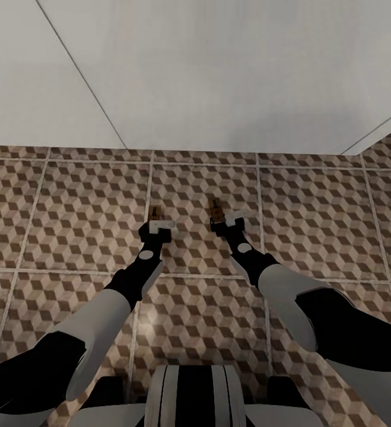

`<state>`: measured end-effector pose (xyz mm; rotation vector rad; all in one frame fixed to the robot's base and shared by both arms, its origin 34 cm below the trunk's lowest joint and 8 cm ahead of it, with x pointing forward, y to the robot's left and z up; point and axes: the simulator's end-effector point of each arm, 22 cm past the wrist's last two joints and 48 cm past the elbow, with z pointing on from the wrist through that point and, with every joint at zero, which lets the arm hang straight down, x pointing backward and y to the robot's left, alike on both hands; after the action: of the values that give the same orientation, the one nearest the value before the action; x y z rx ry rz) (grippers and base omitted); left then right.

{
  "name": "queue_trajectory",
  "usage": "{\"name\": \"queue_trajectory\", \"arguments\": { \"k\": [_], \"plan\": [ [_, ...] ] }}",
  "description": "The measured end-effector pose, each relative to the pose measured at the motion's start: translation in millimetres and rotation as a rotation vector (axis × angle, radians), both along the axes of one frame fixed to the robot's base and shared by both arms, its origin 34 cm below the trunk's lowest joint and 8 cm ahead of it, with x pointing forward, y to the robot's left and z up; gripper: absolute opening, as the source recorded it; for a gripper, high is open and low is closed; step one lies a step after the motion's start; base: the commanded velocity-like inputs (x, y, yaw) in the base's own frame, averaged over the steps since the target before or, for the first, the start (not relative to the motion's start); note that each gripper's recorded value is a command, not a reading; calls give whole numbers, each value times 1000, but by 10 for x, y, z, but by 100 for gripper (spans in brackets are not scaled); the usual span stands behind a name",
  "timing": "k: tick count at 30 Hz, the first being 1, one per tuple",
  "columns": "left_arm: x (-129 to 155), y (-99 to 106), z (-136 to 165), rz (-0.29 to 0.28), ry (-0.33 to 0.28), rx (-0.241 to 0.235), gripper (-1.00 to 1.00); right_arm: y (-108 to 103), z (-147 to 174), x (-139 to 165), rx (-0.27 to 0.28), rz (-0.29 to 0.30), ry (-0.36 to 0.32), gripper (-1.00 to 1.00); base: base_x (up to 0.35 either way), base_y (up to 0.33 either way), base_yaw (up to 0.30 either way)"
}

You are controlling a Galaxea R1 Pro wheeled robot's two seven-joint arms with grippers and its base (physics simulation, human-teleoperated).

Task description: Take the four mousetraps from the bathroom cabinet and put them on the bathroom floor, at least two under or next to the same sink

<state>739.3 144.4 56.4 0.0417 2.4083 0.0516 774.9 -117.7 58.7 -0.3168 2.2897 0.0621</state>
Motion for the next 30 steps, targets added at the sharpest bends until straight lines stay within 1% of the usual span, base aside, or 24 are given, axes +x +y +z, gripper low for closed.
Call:
{"name": "queue_trajectory", "arguments": {
  "k": [3,4,6,8,10,14,15,19,21,28,30],
  "plan": [
    [-28,12,-26,5,19,2,-100,-8,-7,4,-7,-1,8,-100,0,0,0],
    [-49,14,-45,6,36,3,-100,-15,-23,-4,-12,-1,19,-100,0,0,0],
    [-134,17,-117,7,107,6,-100,-41,-87,-53,-32,0,64,-100,0,0,0],
    [-159,10,-129,-2,167,14,-100,-51,-91,-27,-45,-1,88,-100,0,0,0],
    [-121,-4,-87,-3,212,12,-100,-50,-47,63,-53,-4,94,-100,0,0,0],
    [-13,5,-44,-11,293,23,-100,-61,62,250,-75,-12,115,-100,0,0,0],
    [32,14,-28,-11,295,24,-100,-62,81,278,-77,-14,117,-100,0,0,0],
    [429,72,180,-6,266,41,-100,-62,232,467,-86,-24,115,-100,0,0,0],
    [507,98,226,-2,262,50,-100,-64,267,508,-89,-26,116,-100,0,0,0],
    [572,134,264,4,261,62,-100,-69,304,552,-91,-29,118,-100,0,0,0],
    [612,126,298,5,251,61,-100,-69,305,552,-91,-29,119,-100,0,0,0]
  ]
}}
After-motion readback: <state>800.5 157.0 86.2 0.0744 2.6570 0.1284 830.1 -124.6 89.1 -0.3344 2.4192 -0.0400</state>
